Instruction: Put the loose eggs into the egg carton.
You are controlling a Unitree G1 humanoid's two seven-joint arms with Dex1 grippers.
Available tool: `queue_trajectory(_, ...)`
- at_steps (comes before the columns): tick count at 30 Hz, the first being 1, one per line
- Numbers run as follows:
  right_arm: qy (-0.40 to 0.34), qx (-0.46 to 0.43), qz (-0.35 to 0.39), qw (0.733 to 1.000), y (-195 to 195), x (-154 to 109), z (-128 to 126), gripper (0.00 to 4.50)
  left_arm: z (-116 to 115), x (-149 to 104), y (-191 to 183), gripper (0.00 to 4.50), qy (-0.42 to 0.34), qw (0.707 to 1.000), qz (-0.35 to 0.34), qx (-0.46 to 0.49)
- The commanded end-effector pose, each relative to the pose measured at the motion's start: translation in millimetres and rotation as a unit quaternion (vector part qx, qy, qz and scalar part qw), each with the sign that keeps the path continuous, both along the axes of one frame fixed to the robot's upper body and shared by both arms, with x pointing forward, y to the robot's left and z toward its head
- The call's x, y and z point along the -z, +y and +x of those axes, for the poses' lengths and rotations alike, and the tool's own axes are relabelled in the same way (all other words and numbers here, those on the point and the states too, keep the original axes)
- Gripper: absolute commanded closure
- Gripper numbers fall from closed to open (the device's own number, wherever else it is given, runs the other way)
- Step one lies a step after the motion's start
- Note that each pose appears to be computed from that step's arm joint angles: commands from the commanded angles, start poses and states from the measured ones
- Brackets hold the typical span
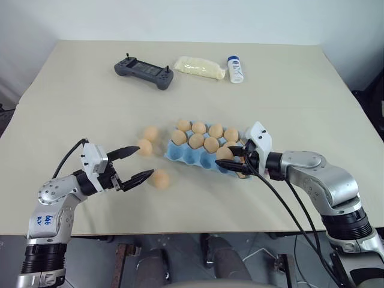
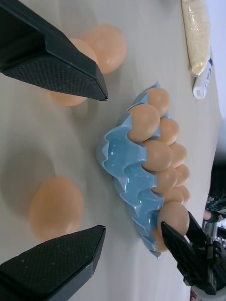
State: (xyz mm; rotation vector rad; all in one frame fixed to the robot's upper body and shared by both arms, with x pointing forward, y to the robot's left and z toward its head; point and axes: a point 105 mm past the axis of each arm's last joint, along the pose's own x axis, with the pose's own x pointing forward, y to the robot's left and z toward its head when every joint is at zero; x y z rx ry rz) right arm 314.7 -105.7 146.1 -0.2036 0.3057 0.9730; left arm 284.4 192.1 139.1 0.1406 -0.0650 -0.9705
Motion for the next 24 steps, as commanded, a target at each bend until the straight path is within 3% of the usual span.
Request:
queue_trajectory(1,-0.021,-0.022,-0.004,1.000,2.4,-11.9,-4.2,0.96,-0.6,-3.7,-0.1,0.00,-0.014,1.000,0.000,0.000)
queue_trajectory(4,-0.024,-0.036,-0.003,0.999,3.9,-15.4,-7.6,0.06,0.1,-3.9,0.1,0.00,-0.014,1.000,0.000,-0.001)
queue_trajectory(13,-0.039,-0.048,0.005,0.998,-0.2,-32.7,-5.9,0.06,6.2,-12.2,-0.1,0.00,-0.020,0.999,-0.005,-0.032)
queue_trajectory(16,-0.101,-0.077,0.022,0.992,-5.7,-55.4,-8.3,0.06,-1.4,-10.3,1.3,0.00,-0.016,0.999,0.018,-0.043)
queue_trajectory(24,-0.109,-0.114,0.020,0.987,-45.9,-45.1,-17.8,0.06,-14.0,-2.4,24.0,0.00,-0.001,0.985,0.008,-0.173)
